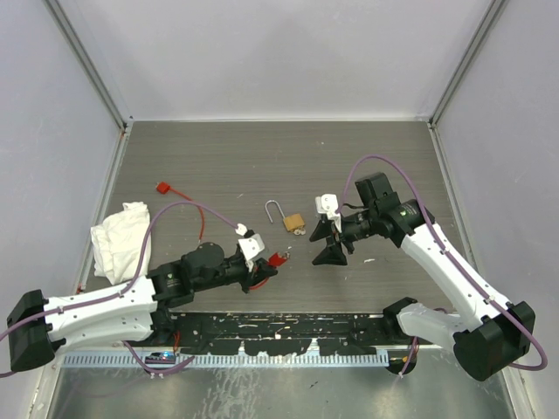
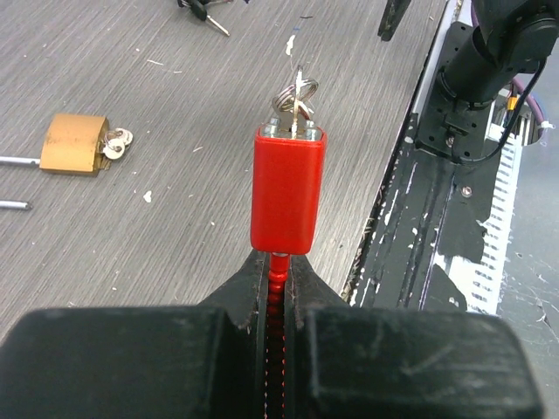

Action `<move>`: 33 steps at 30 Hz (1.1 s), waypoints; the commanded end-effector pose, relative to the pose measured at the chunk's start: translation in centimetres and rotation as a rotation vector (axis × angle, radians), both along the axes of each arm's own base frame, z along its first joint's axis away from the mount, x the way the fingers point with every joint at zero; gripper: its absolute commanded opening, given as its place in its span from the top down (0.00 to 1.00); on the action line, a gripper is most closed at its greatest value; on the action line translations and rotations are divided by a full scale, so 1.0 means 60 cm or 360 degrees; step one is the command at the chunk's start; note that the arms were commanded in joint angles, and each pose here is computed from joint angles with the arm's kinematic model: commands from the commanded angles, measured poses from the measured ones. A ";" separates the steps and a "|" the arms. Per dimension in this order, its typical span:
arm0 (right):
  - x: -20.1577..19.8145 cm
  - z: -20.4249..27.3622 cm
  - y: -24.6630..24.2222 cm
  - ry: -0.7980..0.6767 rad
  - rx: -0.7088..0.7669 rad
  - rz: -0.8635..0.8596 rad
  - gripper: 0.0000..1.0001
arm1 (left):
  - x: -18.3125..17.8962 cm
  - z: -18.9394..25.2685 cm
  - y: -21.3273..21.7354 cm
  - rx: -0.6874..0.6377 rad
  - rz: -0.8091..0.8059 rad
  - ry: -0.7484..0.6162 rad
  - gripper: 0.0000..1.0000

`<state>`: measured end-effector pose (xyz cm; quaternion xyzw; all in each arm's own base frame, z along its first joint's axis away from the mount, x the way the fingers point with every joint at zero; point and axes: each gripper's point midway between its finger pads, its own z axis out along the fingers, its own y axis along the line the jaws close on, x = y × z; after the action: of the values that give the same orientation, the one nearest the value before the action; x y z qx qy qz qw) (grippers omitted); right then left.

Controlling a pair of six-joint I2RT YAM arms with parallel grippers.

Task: Lock with the key
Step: Lock the lock.

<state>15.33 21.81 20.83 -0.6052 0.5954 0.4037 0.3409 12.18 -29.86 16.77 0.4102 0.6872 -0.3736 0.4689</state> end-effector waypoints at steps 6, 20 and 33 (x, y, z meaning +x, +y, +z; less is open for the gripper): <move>0.012 0.044 0.044 -0.0042 0.0179 0.0066 0.36 | 0.004 0.064 -0.032 -0.0127 -0.0057 -0.0073 1.00; -0.024 0.041 0.087 0.0015 0.0170 0.0269 0.54 | 0.001 0.058 -0.048 -0.0109 -0.0105 -0.0033 1.00; -0.032 0.044 0.086 -0.0017 0.0156 0.0307 0.72 | -0.002 0.054 -0.048 -0.0091 -0.0116 -0.0017 1.00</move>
<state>13.50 26.53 21.38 -0.6317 0.5423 0.4598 0.3088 11.94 -31.62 16.42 0.4292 0.6913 -0.3813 0.4387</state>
